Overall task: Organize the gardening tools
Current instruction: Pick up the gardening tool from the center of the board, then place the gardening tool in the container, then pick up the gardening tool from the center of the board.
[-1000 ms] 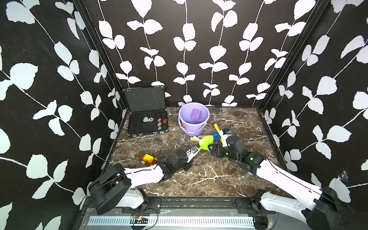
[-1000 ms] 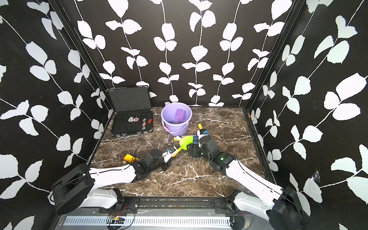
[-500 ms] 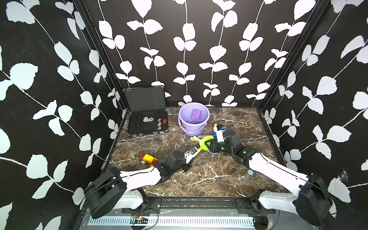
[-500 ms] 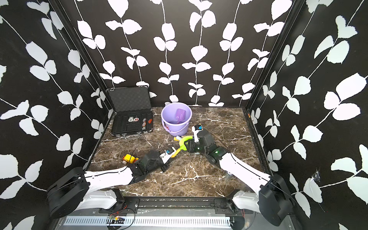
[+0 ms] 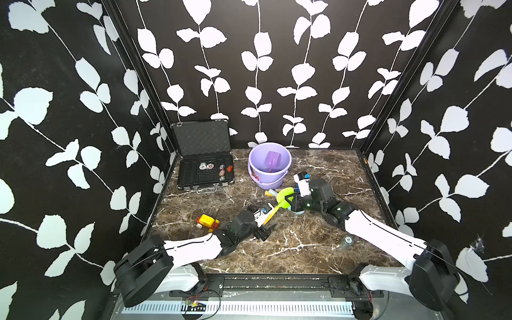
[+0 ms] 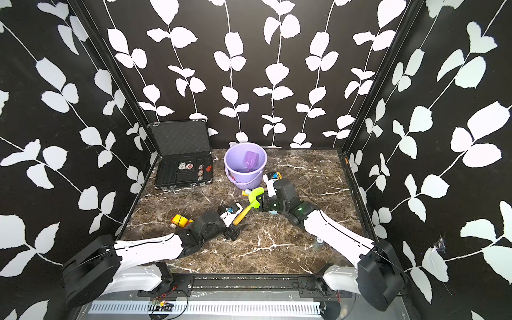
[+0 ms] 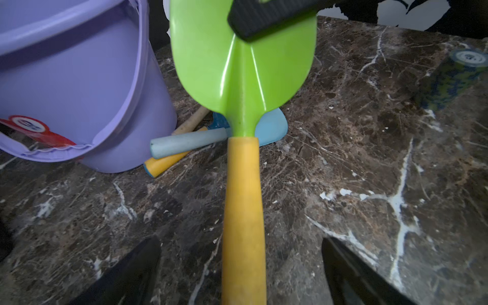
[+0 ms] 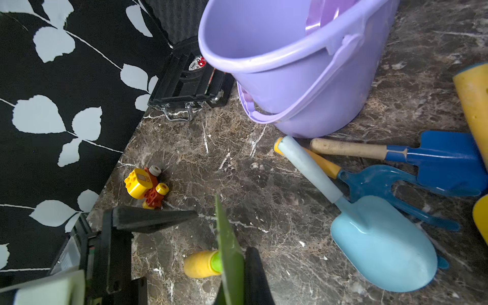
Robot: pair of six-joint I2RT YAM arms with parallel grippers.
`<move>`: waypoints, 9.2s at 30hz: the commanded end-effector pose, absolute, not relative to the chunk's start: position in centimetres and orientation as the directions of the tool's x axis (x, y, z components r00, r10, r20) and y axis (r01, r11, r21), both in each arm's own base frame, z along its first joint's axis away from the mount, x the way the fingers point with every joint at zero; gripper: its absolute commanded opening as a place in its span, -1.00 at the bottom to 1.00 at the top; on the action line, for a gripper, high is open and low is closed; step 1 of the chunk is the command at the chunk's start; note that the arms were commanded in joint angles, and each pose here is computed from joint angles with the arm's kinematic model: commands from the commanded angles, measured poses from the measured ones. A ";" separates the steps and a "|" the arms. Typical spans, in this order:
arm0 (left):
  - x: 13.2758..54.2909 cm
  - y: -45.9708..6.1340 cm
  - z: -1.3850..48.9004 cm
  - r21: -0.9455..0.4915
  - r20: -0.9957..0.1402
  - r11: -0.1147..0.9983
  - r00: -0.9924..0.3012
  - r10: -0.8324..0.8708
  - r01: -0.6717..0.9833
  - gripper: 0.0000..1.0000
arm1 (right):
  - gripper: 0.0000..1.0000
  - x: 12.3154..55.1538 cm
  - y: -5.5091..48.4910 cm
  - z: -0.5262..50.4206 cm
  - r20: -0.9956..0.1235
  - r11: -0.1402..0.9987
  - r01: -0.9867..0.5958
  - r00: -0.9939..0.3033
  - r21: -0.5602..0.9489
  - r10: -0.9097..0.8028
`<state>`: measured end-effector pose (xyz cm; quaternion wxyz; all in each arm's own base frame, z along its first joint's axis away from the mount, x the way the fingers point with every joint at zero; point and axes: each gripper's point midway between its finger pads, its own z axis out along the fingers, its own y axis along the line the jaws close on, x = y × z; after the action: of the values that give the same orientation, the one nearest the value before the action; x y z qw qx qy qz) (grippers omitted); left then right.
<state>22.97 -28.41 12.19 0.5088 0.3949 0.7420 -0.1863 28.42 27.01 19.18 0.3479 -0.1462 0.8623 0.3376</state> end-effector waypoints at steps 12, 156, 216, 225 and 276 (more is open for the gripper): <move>23.9 -23.0 17.1 0.060 -0.980 0.816 -0.122 0.158 0.575 0.97 | -1.00 30.4 26.7 27.7 -0.846 0.808 -0.562 -0.507 0.178 -0.166; 23.7 -17.4 17.9 0.012 -0.987 0.921 -0.144 0.074 0.389 0.97 | 0.41 38.4 29.1 6.3 -0.624 0.821 -0.306 -0.778 0.481 0.075; 22.5 -32.2 6.3 -0.095 -0.684 0.713 -0.566 0.460 0.694 0.65 | 0.47 27.8 18.4 12.7 -0.661 0.956 -0.180 -0.750 0.232 0.019; 22.7 -32.8 3.9 0.043 -0.568 0.699 -0.558 0.605 0.714 0.24 | 0.53 27.7 17.3 13.2 -0.695 0.963 -0.157 -0.718 0.220 0.042; 20.8 -30.0 9.2 -0.004 -0.927 0.666 -0.252 0.277 0.746 -1.00 | 0.26 28.5 27.1 16.7 -0.632 0.739 -0.383 -0.772 0.553 0.073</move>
<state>20.83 -28.95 7.45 0.4796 0.3330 0.7859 -0.2036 27.72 26.30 15.15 0.3101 -0.0859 0.8863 0.3332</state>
